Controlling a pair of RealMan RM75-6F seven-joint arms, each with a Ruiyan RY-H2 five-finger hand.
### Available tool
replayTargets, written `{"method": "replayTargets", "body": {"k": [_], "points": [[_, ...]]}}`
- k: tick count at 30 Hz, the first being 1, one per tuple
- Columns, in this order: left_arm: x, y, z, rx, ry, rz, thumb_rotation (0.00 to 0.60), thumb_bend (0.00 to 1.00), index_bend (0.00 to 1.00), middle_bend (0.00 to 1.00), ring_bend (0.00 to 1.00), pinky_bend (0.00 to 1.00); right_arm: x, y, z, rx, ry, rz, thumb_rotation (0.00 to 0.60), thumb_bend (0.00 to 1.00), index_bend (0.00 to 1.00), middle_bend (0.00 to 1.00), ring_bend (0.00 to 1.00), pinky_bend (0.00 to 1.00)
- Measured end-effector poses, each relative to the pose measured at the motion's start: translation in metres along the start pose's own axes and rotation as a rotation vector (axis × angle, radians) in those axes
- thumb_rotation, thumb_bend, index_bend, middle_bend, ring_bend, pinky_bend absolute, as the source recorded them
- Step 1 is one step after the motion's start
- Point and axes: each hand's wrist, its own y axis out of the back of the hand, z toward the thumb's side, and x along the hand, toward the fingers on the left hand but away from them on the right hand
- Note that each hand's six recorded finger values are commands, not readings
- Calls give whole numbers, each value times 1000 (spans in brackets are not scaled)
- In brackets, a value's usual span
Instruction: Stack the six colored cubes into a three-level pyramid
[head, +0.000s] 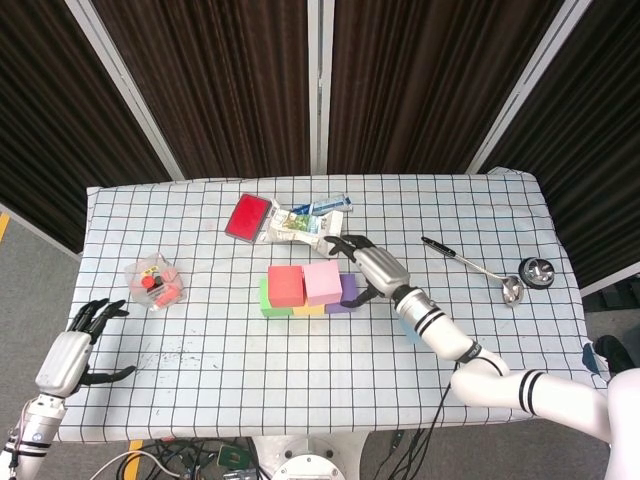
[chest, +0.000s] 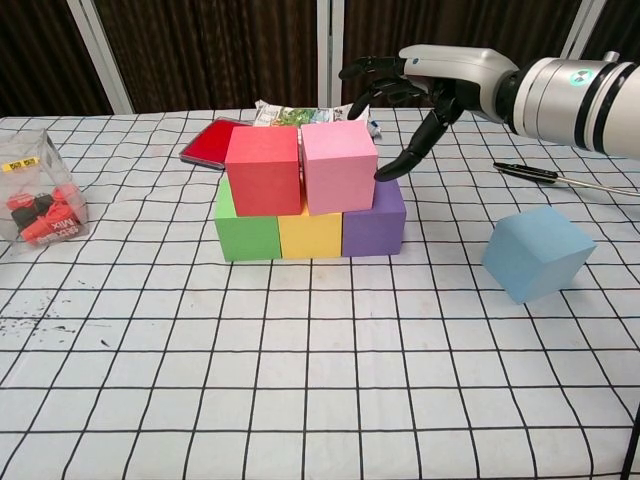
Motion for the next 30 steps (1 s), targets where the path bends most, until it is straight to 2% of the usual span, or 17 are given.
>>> {"method": "replayTargets", "body": {"k": [16, 24, 30], "points": [[-1, 2, -1, -6, 2, 9, 600, 0, 100, 215, 48, 46, -10, -8, 8, 36, -6, -12, 600, 2, 0, 284, 0, 0], [-1, 2, -2, -19, 5, 8, 600, 0, 100, 215, 48, 45, -14, -9, 10, 43, -15, -35, 600, 59, 0, 355, 0, 0], [-1, 1, -2, -26, 2, 4, 600, 0, 100, 215, 48, 45, -15, -6, 11, 41, -16, -48, 600, 78, 0, 372, 0, 0]]}}
